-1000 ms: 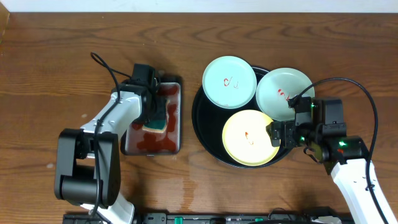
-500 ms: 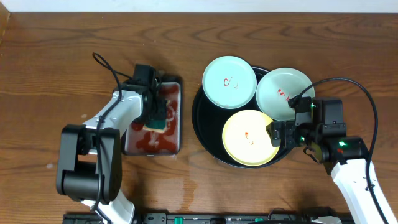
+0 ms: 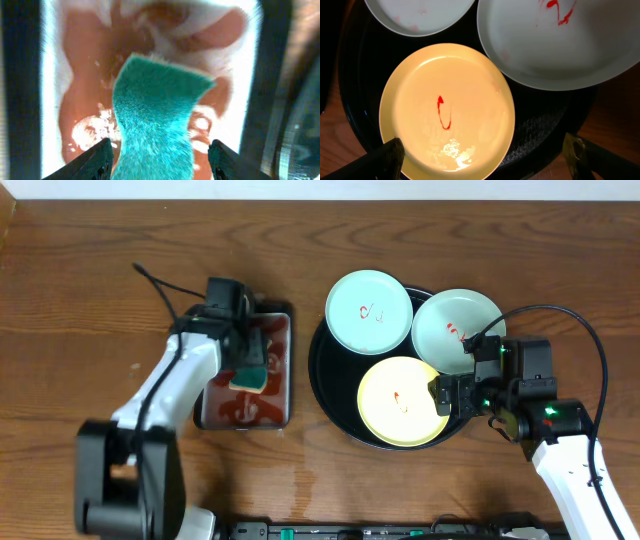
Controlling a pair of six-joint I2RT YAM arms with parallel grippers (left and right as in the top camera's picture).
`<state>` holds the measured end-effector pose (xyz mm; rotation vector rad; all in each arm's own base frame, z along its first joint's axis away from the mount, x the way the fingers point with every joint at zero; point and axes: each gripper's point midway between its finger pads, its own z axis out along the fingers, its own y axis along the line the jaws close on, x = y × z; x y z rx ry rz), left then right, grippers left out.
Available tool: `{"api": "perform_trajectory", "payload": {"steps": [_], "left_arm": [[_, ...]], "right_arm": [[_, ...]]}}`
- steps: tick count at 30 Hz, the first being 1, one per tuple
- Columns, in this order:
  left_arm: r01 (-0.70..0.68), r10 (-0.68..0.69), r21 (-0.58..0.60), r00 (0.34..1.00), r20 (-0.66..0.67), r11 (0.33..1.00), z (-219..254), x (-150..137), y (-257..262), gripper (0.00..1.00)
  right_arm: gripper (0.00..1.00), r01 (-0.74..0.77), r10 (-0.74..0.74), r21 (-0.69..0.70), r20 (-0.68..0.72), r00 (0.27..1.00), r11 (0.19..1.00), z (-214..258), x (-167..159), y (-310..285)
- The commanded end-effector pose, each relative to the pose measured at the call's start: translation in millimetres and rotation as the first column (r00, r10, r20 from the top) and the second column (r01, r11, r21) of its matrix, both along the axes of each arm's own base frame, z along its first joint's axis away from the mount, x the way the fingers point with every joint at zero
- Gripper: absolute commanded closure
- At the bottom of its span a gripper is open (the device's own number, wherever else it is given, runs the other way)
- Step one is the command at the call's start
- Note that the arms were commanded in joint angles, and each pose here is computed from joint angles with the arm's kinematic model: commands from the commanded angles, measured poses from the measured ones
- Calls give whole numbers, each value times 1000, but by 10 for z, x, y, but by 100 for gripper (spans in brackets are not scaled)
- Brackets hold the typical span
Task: Clean dirty plates on tray and stack at the side
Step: 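Dip and rub the green sponge in the soapy water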
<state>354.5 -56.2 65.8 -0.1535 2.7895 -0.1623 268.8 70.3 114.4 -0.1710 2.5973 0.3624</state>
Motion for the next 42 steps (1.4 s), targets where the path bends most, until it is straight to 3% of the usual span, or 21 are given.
{"api": "perform_trajectory", "payload": {"steps": [1,7,18,28,37,42], "left_arm": [[-4,4,0,1000,25,1000,108,-13,9,37],[-13,13,4,999,-36,1000,-38,-88,11,38],[-6,3,-12,974,-225,1000,-628,-255,-42,55],[-8,6,-4,969,-247,1000,-736,-263,-30,91],[-6,4,-17,986,-169,1000,-459,-184,-42,93],[67,-68,-6,991,-119,998,-228,-204,-40,93]], "right_arm": [[1,-3,3,5,12,1000,1000,59,32,27],[1,-3,3,5,12,1000,1000,59,32,27],[1,-3,3,5,9,1000,1000,55,26,27],[1,-3,3,5,8,1000,1000,54,24,26],[1,-3,3,4,6,1000,1000,51,19,25],[1,-3,3,5,5,1000,1000,50,18,26]]}}
